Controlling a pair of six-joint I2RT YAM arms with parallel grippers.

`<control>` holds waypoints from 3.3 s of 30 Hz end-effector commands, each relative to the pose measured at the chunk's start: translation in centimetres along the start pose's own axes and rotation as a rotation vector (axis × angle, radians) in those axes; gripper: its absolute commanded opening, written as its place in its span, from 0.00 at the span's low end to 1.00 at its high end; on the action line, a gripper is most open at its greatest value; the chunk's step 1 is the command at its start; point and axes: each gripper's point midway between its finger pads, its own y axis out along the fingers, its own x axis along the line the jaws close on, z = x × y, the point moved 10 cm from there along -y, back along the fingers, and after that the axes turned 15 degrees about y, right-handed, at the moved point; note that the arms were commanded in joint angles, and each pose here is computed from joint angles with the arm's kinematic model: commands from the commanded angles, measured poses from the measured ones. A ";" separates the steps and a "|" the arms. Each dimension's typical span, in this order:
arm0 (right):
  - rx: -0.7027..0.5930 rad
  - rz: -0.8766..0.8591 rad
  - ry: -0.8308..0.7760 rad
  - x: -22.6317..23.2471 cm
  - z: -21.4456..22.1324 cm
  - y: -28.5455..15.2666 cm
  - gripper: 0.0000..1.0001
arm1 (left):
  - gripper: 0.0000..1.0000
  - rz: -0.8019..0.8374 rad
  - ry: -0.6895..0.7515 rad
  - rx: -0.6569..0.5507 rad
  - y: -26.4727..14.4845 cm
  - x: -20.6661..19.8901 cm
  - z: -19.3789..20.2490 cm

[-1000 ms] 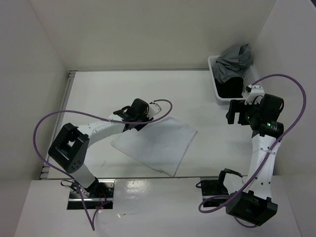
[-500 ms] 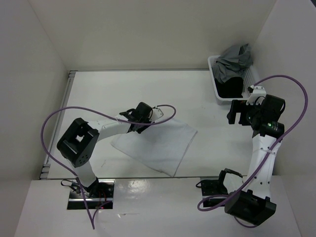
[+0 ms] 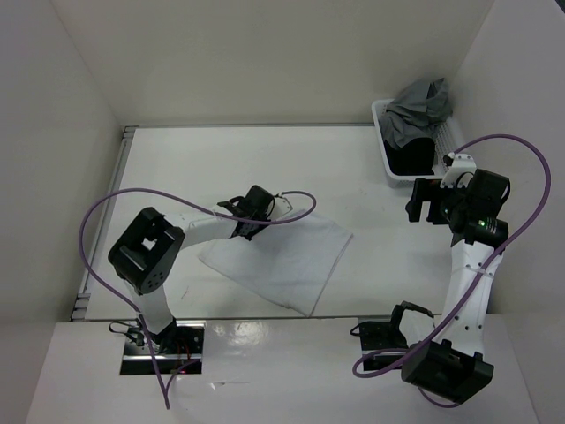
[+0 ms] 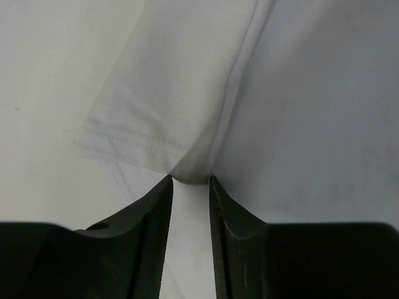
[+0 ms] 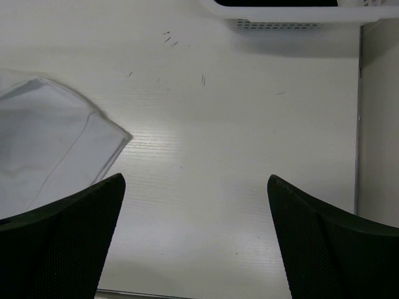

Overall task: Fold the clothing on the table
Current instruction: Flatten the skirt out

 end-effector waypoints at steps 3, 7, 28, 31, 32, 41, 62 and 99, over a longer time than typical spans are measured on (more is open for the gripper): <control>-0.030 0.004 0.006 -0.1 -0.2 -0.3 0.99 | 0.33 -0.028 0.016 -0.032 0.1 0.7 -1.0; -0.030 0.004 0.006 -0.1 -0.2 -0.3 0.99 | 0.26 -0.021 0.016 -0.037 0.2 0.9 -1.3; -0.054 0.036 0.015 -0.5 -0.2 -0.9 0.99 | 0.00 -0.166 0.022 -0.114 -3.2 8.5 -4.5; -0.057 0.043 0.020 -0.7 -0.2 -0.9 0.99 | 0.00 -0.183 0.024 -0.108 -3.1 9.6 -4.2; -0.060 0.051 0.026 -0.8 -0.2 -1.0 0.99 | 0.00 -0.180 0.025 -0.104 -2.6 9.5 -4.2; -0.073 0.057 0.032 -1.0 -0.2 -1.3 0.99 | 0.34 -0.207 -0.021 -0.113 -0.7 12.5 -3.8; 0.061 -0.175 -0.053 1.3 0.2 0.3 0.99 | 0.92 0.057 -0.644 -0.301 -8.7 17.9 3.2; 1.154 -0.523 -0.733 20.9 15.6 14.3 0.99 | 1.00 -0.345 -0.926 -0.335 -22.6 8.4 19.3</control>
